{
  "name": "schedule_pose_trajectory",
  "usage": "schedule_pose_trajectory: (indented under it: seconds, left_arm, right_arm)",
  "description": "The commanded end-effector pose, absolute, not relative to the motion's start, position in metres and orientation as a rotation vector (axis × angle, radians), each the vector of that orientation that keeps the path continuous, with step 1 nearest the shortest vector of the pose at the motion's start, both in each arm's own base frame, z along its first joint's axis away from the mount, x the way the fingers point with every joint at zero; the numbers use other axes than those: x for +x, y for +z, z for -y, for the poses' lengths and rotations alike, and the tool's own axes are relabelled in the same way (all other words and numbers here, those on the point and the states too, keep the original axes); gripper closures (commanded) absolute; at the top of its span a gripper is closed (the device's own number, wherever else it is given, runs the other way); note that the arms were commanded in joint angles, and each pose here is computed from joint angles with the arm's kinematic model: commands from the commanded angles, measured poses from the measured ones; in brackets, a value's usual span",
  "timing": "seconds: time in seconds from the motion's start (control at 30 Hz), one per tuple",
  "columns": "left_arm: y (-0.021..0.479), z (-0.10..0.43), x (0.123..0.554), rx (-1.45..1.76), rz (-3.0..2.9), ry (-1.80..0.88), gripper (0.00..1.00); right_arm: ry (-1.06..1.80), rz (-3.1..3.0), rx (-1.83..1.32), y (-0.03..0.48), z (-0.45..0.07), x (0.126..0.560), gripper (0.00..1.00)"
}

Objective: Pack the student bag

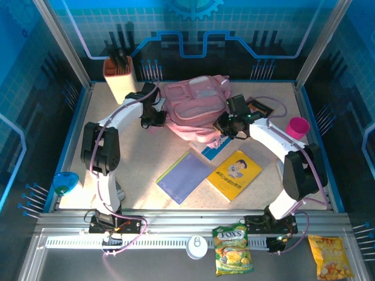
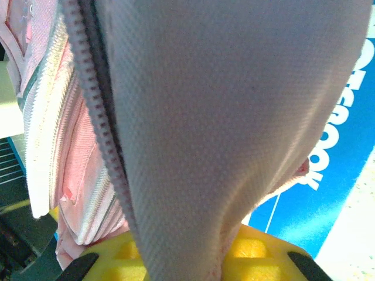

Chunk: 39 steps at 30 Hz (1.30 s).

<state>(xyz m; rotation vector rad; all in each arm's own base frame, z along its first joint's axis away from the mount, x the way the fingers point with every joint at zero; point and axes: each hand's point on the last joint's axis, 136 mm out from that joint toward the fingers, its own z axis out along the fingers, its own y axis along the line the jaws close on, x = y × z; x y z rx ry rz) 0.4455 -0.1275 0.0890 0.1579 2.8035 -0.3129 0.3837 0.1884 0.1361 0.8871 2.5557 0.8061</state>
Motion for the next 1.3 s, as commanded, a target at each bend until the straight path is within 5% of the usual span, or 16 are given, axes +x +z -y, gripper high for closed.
schedule_pose_trajectory:
  seconds: [0.0, 0.13, 0.33, 0.83, 1.0, 1.27]
  left_arm:
    - [0.096, 0.101, 0.479, 0.08, -2.728, -0.134, 0.93]
    - [0.096, 0.086, 0.48, -0.018, -2.739, -0.028, 0.81]
    - [0.116, 0.097, 0.443, -0.164, -2.751, -0.207, 0.54]
    - [0.157, 0.081, 0.357, -0.35, -2.631, -0.306, 0.22]
    - [0.152, 0.086, 0.341, -0.345, -2.629, -0.375, 0.15]
    - [0.151, 0.097, 0.326, -0.29, -2.626, -0.474, 0.1]
  right_arm:
    - [0.858, -2.464, 0.854, 0.165, -0.182, 0.39, 0.84]
    - [0.88, -2.464, 0.854, 0.165, -0.185, 0.39, 0.84]
    - [0.857, -2.518, 0.809, 0.149, -0.208, 0.392, 0.84]
    - [0.904, -2.704, 0.665, 0.11, -0.31, 0.388, 0.77]
    - [0.914, -2.727, 0.591, 0.102, -0.331, 0.385, 0.68]
    - [0.906, -2.782, 0.229, 0.097, -0.342, 0.374, 0.36]
